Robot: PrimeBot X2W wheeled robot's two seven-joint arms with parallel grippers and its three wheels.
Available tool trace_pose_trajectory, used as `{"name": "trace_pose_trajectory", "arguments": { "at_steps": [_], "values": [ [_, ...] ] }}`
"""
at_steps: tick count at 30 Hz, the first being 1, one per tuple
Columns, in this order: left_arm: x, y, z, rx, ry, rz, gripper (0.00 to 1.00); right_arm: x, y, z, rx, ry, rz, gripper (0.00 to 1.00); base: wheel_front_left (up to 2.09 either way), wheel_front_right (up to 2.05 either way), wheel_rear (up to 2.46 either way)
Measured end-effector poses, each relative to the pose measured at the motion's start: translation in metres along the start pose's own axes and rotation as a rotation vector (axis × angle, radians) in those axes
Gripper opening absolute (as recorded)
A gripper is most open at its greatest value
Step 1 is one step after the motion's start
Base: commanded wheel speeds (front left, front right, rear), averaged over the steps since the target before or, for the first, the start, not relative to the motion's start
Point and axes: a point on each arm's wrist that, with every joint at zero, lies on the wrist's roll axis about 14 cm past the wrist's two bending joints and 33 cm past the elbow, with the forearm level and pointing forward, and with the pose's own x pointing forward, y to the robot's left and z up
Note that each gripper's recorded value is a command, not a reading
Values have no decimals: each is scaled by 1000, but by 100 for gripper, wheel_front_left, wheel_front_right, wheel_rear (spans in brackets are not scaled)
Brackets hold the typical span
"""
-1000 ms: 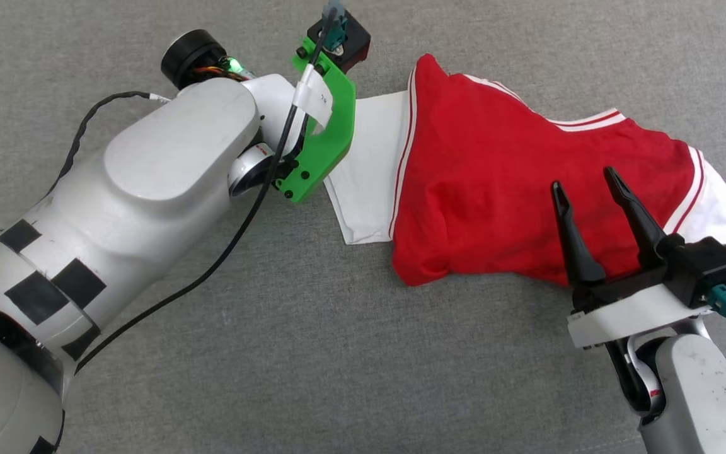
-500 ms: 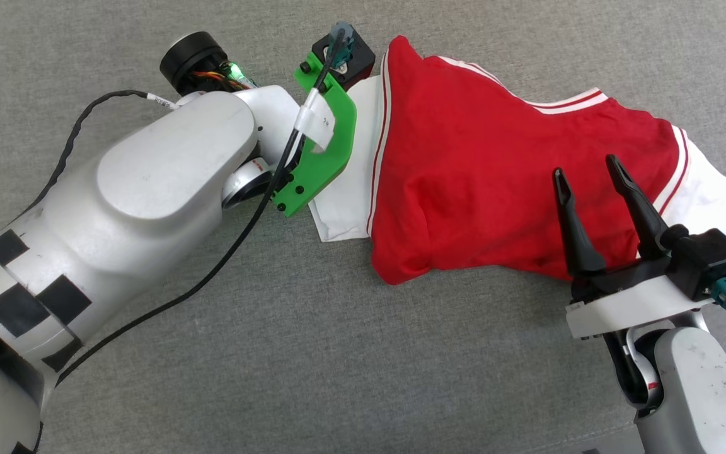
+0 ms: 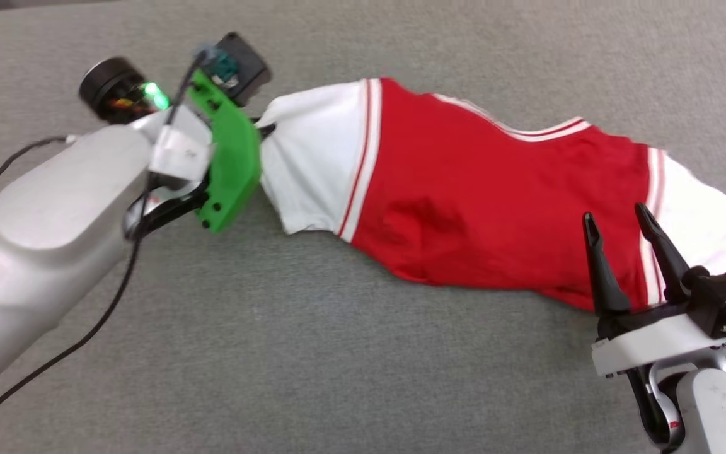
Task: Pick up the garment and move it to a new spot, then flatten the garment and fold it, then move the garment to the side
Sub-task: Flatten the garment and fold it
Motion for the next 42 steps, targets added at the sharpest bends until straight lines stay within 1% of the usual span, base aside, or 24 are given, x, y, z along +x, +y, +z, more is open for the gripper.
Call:
{"name": "trace_pose_trajectory", "arguments": {
  "at_steps": [5, 10, 15, 19, 26, 33, 34, 35, 36, 38, 42],
  "values": [
    [-46, 25, -36, -92, 41, 113, 0, 2, 16, 9, -3, -26, 55, 100, 0, 0, 0],
    [-89, 48, -75, -207, 86, 240, 0, 6, 30, 18, -5, -55, 104, 100, 0, 0, 0],
    [-113, 70, -105, -286, 120, 350, 0, 7, 36, 23, -12, -68, 128, 100, 0, 0, 0],
    [-108, 77, -119, -326, 125, 376, 0, 5, 31, 22, -20, -60, 116, 100, 0, 0, 0],
    [-73, 75, -124, -351, 104, 359, 0, 0, 16, 14, -32, -34, 77, 100, 0, 0, 0],
    [-49, 71, -155, -404, 154, 370, 0, -2, 5, 7, -47, -12, 47, 100, 0, 0, 0],
    [-49, 73, -155, -401, 144, 381, 39, -3, 4, 8, -48, -13, 43, 100, 0, 0, 0],
    [-48, 74, -153, -399, 128, 385, 91, -3, 2, 9, -50, -15, 39, 100, 0, 0, 0],
    [-49, 75, -151, -396, 107, 394, 100, -3, 1, 10, -52, -20, 35, 100, 0, 0, 0],
    [-52, 79, -144, -375, 51, 418, 100, -2, -2, 15, -55, -33, 29, 100, 0, 0, 0],
    [-69, 92, -117, -345, -130, 504, 100, -2, -7, 28, -85, -65, 34, 100, 0, 0, 0]
  ]
}}
